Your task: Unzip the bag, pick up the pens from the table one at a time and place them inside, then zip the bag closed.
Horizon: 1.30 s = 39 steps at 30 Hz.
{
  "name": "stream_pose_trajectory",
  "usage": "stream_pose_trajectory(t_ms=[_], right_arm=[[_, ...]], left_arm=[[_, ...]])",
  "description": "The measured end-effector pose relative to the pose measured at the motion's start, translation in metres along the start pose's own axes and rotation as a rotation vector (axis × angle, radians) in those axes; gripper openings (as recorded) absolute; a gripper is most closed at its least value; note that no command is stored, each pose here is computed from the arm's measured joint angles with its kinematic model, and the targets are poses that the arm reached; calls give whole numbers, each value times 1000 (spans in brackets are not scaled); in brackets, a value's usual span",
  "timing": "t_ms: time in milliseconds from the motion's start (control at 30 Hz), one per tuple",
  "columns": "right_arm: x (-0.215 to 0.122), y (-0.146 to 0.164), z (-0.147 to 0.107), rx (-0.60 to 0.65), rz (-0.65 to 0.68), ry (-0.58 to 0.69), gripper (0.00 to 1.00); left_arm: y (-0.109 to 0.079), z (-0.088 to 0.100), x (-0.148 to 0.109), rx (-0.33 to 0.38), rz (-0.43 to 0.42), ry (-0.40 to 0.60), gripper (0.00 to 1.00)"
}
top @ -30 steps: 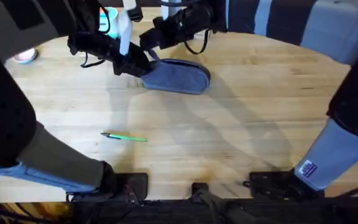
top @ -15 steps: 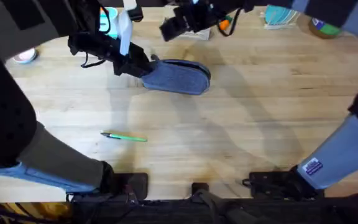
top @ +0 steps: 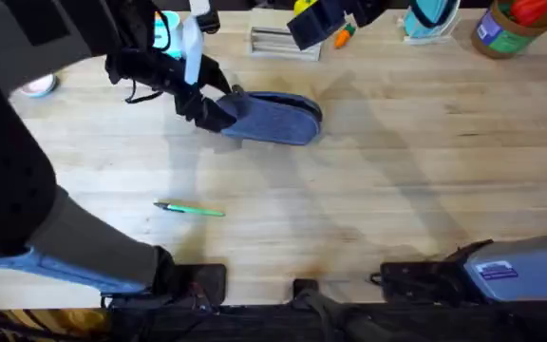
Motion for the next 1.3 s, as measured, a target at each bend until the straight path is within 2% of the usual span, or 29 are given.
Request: stream_pose_trajectory(t_ms=[33,167,300,467,500,667,733,767,933,1000,1167,1300], right_arm=[[-3,1,1,-5,-1,-7,997],[-7,5,1,-10,4,-6,997],[-34,11,4,-27,-9,-70,997],[-64,19,1,-37,-11,-111,997],[-52,23,-2,-42,18,-82,997],[0,36,-20,-53,98,59,994],[18,42,-24,-68,122,103,904],[26,45,-26,-79,131,117,812],[46,55,-22,-148,158,111,96],[49,56,-21,-158,161,109,40],[65,55,-25,-163,170,143,34],[80,54,-29,-161,178,176,34]], left_arm=[[-1,2,1,-1,-7,-6,992],[-1,1,1,-2,-5,-6,993],[-6,0,-9,-46,-25,7,993],[-5,10,-55,-41,86,-5,993],[-8,14,-81,-34,162,-12,993],[-12,12,-100,-46,218,-13,993],[-12,9,-103,-51,227,-12,993],[-12,8,-104,-53,230,-11,993],[-16,5,-106,-2,210,-14,993],[-19,5,-105,42,188,-10,993],[-24,5,-104,131,161,0,993],[-24,4,-104,165,160,3,993]])
Point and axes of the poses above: each hand's point on the last joint's axis, 136 mm out from that joint toward the fingers, its own x axis out along the fingers, its own y axis along the line the jaws close on, z = x × y, the point moved 10 cm from there along -x, back along the fingers, and after that the axes turned 1 degree about -x, right-handed, at the moved point
